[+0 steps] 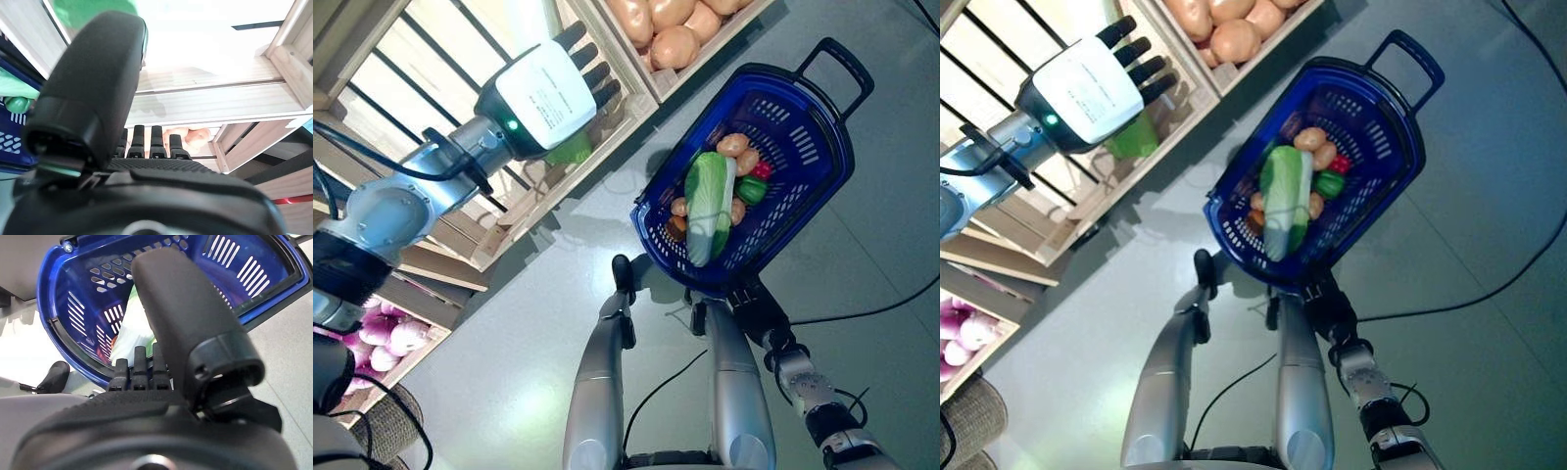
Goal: Put vegetables into the basket
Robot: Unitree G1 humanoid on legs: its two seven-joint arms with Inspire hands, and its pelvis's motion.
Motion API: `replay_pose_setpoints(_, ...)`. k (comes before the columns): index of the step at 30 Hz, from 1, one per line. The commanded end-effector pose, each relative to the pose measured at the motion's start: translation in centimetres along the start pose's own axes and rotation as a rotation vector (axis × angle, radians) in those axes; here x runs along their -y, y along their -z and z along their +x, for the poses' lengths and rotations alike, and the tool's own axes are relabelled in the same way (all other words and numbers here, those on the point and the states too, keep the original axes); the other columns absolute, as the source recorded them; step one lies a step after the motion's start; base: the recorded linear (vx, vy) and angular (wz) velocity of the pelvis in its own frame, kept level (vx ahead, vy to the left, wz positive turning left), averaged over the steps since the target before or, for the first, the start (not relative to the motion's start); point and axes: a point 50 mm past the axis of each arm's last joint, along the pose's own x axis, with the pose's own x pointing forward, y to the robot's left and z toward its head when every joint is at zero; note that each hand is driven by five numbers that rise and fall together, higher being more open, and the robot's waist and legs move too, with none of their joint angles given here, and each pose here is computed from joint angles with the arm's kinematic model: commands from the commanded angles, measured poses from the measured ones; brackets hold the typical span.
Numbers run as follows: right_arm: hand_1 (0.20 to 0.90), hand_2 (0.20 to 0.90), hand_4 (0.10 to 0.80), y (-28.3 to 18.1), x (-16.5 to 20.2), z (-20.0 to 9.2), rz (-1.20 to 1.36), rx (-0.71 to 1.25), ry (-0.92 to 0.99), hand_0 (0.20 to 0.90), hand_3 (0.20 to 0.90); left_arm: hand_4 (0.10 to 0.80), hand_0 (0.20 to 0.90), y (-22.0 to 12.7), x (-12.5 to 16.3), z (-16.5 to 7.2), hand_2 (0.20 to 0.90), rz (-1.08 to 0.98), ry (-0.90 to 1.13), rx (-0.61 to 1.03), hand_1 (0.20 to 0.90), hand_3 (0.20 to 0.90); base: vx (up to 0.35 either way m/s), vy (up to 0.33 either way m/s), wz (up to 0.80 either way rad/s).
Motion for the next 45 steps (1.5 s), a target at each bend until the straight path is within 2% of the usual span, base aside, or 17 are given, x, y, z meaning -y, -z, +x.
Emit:
replay_pose_setpoints(1,0.900,0.900,0.800,-0.7,2.0,-2.0,-0.054,0.021,0.052,0.900,0.900,0.800,0.900,4.9,-3.2,-0.6,0.900,0.130,-0.062,-0.132,0.900,0.900,0.000,0.000,0.00)
replay_pose_setpoints(7,0.900,0.900,0.800,-1.0,1.6,-2.0,-0.067,0.024,0.033,0.900,0.900,0.800,0.900,5.3,-2.0,-0.4,0.900,0.093,0.022,-0.134,0.900,0.900,0.002,0.005,0.00)
replay_pose_setpoints(17,0.900,0.900,0.800,-0.9,0.6,-2.1,-0.107,0.018,0.013,0.900,0.900,0.800,0.900,4.7,1.9,-1.9,0.900,-0.010,0.131,-0.202,0.900,0.900,0.016,0.034,0.00)
replay_pose_setpoints(24,0.900,0.900,0.800,-1.8,0.1,-2.2,-0.119,0.040,0.013,0.900,0.900,0.800,0.900,4.3,3.7,-3.1,0.900,0.008,0.095,-0.244,0.900,0.900,0.017,0.061,-0.02)
replay_pose_setpoints(28,0.900,0.900,0.800,-2.1,-0.1,-2.5,-0.124,0.045,0.018,0.900,0.900,0.800,0.900,3.9,4.2,-3.7,0.900,0.020,-0.041,-0.256,0.900,0.900,0.040,0.078,-0.05)
replay_pose_setpoints(35,0.900,0.900,0.800,-2.0,-0.2,-2.8,-0.150,0.024,0.028,0.900,0.900,0.800,0.900,2.4,5.2,-4.1,0.900,-0.003,-0.126,-0.268,0.900,0.900,0.040,0.065,-0.08)
replay_pose_setpoints(45,0.900,0.900,0.800,-2.0,-2.2,-2.7,-0.151,0.023,0.017,0.900,0.900,0.800,0.900,1.4,5.7,-4.2,0.900,-0.001,-0.092,-0.296,0.900,0.900,0.024,0.034,-0.03)
